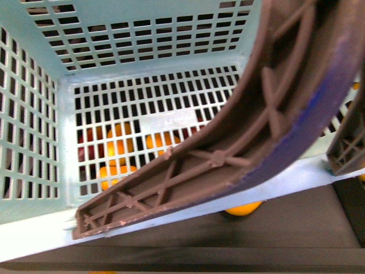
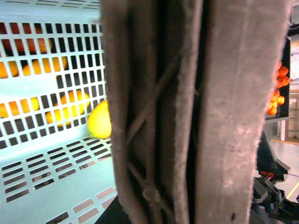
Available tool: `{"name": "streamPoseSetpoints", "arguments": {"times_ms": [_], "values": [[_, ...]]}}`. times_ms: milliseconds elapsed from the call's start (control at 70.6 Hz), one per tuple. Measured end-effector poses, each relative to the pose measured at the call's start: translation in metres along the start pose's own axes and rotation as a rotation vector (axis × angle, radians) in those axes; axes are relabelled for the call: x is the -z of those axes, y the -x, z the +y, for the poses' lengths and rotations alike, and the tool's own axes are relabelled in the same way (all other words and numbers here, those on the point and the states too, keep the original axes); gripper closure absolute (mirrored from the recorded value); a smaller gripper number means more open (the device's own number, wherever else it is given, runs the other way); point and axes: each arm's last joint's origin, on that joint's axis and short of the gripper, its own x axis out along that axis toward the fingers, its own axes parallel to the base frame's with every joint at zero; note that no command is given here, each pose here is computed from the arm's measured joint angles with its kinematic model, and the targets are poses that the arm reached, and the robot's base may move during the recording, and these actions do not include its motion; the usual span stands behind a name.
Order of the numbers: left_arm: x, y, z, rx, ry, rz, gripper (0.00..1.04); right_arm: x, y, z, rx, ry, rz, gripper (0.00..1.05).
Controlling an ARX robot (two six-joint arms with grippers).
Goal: Pick lemon and mango into basket
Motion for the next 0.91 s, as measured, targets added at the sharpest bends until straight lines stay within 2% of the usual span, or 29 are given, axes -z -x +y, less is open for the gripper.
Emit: {"name": "streamPoseSetpoints", "arguments": {"times_ms": [906], "values": [[-0.0055,0.002,0.0053,-0.026,0.009,-0.033,0.89,0.0001,0.0,0.0006,-0.011,0.0,0.001,0.09]]}}
